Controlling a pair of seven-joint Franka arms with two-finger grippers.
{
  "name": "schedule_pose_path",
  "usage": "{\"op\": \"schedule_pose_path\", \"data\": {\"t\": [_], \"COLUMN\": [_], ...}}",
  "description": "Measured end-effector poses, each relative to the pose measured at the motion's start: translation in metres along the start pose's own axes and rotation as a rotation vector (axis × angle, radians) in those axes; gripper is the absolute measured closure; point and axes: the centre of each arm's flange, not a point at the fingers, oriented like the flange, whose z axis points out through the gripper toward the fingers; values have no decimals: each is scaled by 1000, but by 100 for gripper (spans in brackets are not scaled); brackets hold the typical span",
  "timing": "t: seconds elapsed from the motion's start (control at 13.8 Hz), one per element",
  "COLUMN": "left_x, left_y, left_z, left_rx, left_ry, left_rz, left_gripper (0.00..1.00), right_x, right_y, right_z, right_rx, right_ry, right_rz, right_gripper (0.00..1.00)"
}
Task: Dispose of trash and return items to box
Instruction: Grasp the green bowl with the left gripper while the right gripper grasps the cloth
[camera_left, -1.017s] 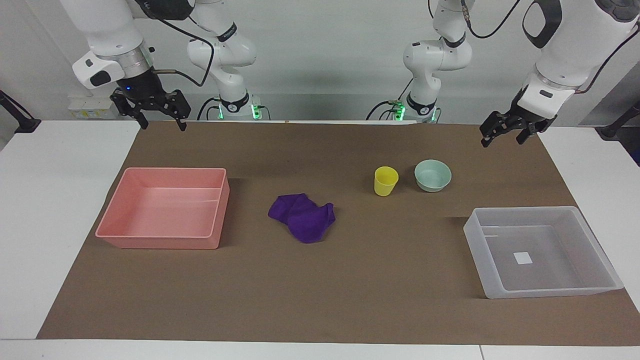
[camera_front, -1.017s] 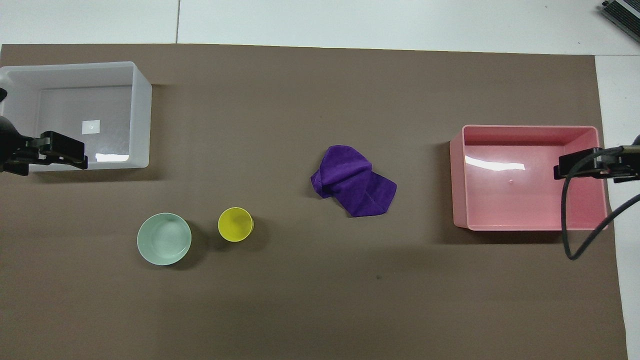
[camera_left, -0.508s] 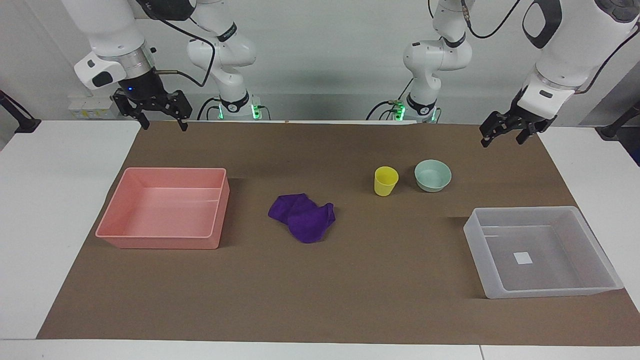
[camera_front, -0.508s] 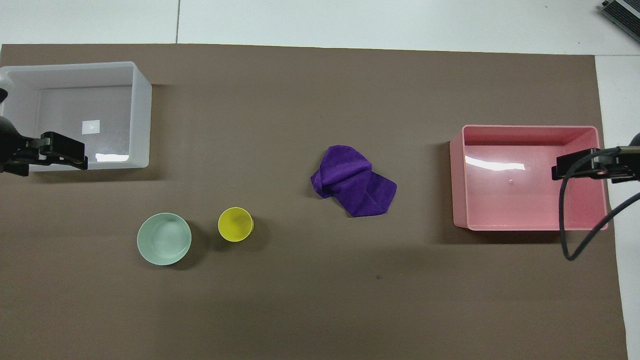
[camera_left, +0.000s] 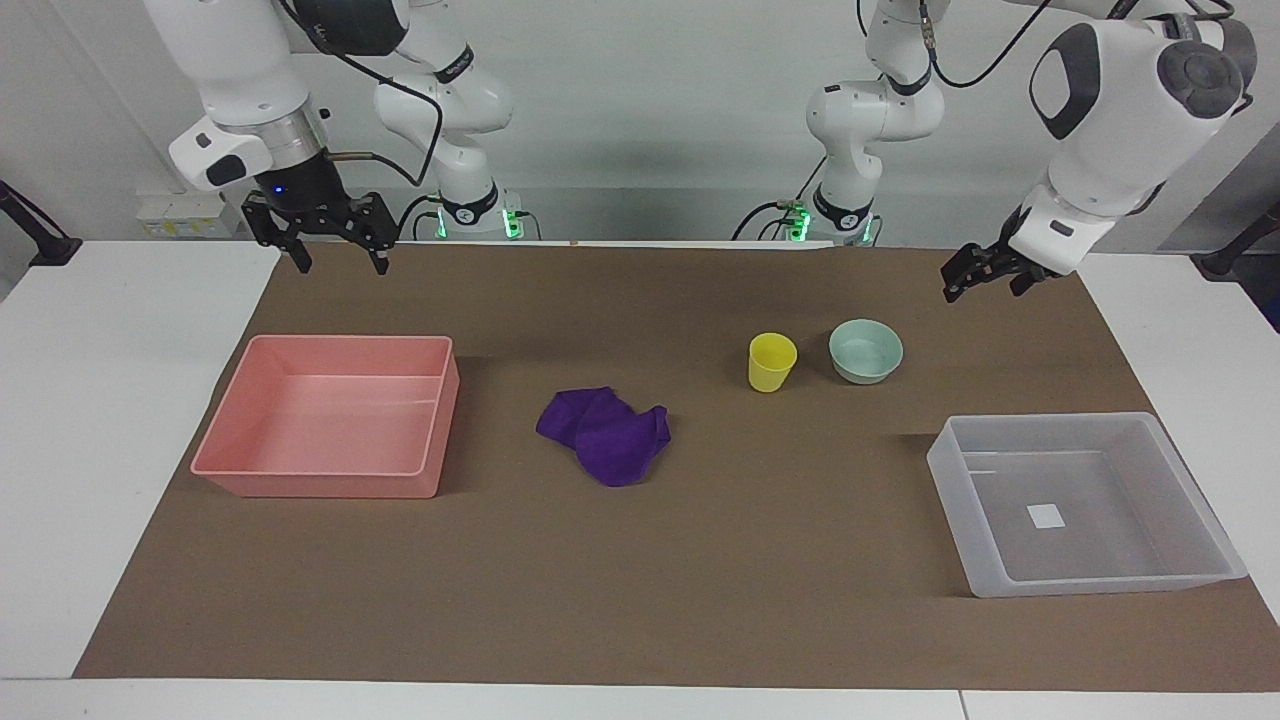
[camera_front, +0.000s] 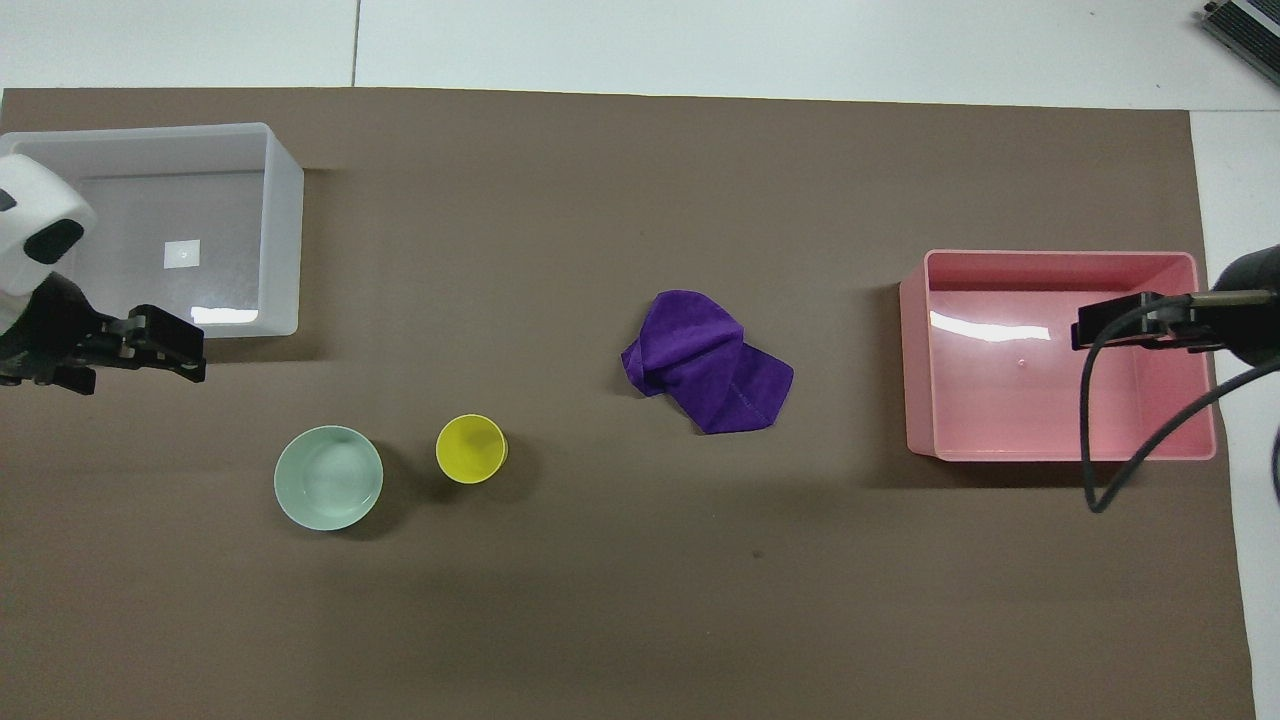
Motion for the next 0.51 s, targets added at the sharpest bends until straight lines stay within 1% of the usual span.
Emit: {"op": "schedule_pose_path", "data": {"t": [0.07,0.15,0.29,0.51], "left_x": [1,2,-5,-24], "left_y": [1,1,1,-1], "left_z": [16,32,72,144], "left_rx": [2,2,2,2], "left_ry": [-12,-9,17,59], "left_rz": [1,1,2,7], "left_gripper": [0,0,0,0], "right_x": [0,1,6,21], "right_y": [-15,-30,-64,-125], "right_z": [5,11,32,95], "right_rx": [2,5,12,26], "right_ry": [8,16,36,64], "right_rz": [0,2,7,9], "right_gripper": [0,0,0,0]}}
